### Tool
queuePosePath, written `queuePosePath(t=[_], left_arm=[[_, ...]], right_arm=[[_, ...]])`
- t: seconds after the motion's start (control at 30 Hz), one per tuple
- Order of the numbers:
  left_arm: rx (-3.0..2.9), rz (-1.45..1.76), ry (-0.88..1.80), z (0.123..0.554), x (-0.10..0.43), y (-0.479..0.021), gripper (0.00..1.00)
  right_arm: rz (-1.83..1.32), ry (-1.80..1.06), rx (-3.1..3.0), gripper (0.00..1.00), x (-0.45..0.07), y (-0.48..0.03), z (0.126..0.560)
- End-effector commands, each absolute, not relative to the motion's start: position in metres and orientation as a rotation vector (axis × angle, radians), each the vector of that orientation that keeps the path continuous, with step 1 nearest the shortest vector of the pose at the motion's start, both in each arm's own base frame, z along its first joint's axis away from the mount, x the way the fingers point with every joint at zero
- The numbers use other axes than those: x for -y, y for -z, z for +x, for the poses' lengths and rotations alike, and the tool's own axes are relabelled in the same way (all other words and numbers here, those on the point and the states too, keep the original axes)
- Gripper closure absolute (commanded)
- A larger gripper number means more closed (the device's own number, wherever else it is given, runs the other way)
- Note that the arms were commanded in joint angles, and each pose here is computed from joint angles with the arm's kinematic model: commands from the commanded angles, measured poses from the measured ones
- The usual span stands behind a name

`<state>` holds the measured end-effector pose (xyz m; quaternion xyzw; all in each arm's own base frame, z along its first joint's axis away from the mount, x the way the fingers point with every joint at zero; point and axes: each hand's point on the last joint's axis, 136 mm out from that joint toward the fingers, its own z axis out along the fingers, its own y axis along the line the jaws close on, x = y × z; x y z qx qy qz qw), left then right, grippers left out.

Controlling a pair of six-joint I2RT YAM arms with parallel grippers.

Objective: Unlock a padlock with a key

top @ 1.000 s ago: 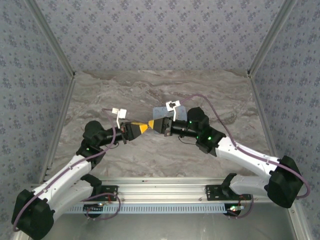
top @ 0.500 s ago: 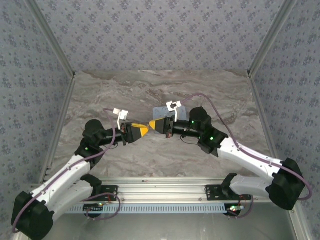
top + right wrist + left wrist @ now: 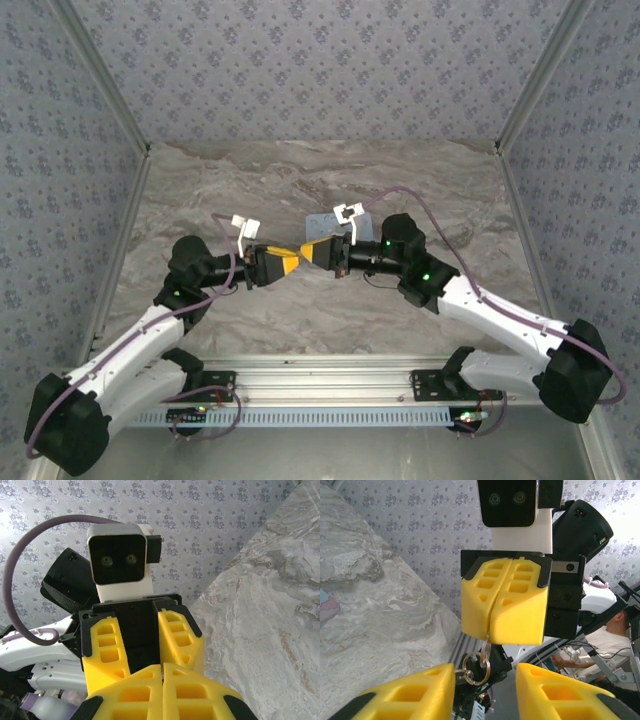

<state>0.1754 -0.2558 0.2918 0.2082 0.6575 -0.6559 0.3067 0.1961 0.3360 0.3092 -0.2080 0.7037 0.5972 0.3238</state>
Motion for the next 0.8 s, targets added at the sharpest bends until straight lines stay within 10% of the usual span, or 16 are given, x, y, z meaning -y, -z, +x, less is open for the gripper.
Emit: queuePosePath(t=[0.0, 0.77], left_arm=[[-1.630, 0.615, 1.732, 0.173, 0.256, -0.322, 0.67], [-1.681, 0.603, 1.715, 0.176, 0.256, -0.306, 0.72]], right_arm=[[-0.588, -1.581, -1.832, 1.00, -0.339, -0.312, 0.192], [-0.576, -1.580, -1.823, 1.00, -0.341, -0.316, 0.194]])
